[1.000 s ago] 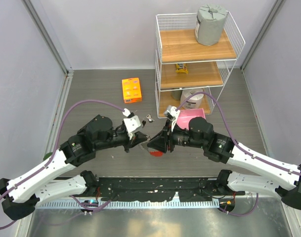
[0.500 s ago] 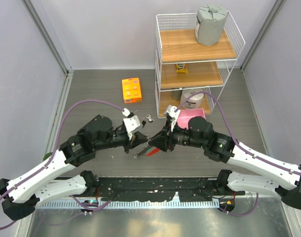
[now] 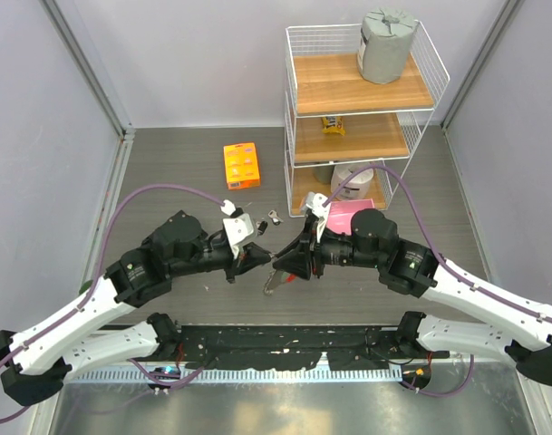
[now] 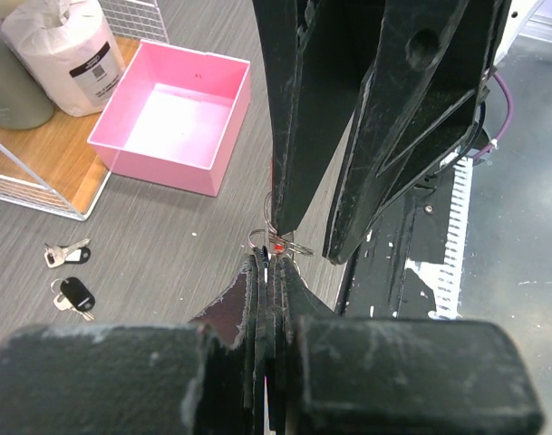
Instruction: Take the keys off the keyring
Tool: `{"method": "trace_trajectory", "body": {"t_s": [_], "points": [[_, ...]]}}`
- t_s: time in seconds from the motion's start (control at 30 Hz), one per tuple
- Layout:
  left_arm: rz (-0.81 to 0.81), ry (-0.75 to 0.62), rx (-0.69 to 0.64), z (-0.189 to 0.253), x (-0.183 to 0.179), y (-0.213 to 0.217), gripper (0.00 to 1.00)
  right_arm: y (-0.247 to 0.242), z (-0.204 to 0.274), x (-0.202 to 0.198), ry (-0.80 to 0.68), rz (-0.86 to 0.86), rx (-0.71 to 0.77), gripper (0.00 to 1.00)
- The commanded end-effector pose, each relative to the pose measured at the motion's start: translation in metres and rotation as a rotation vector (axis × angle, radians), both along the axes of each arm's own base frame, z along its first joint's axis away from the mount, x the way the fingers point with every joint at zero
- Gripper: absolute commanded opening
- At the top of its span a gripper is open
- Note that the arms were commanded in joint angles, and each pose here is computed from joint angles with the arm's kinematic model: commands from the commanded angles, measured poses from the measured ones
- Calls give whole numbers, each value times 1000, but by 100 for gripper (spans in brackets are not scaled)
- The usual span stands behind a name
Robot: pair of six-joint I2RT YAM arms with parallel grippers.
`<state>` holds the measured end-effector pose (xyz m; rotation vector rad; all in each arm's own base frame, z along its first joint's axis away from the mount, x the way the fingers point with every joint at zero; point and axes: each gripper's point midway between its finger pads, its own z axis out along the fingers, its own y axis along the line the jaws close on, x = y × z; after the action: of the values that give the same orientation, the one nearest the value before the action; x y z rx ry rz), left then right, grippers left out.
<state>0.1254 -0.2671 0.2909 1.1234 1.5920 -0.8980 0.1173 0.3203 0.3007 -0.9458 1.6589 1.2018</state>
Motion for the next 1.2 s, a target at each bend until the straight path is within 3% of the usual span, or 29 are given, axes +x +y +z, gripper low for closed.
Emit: {"method": "trace_trajectory", "body": {"t_s": [0.0, 0.4, 1.17], "points": [[-20, -55, -94, 38, -3, -3, 0, 1, 23, -4, -28, 26, 43, 35], [-3, -48, -77, 37, 0, -3, 0, 1, 17, -11, 63, 30, 58, 35], [-31, -38, -111, 45, -7, -4, 0, 5, 3, 13, 63, -75, 6, 34]]}}
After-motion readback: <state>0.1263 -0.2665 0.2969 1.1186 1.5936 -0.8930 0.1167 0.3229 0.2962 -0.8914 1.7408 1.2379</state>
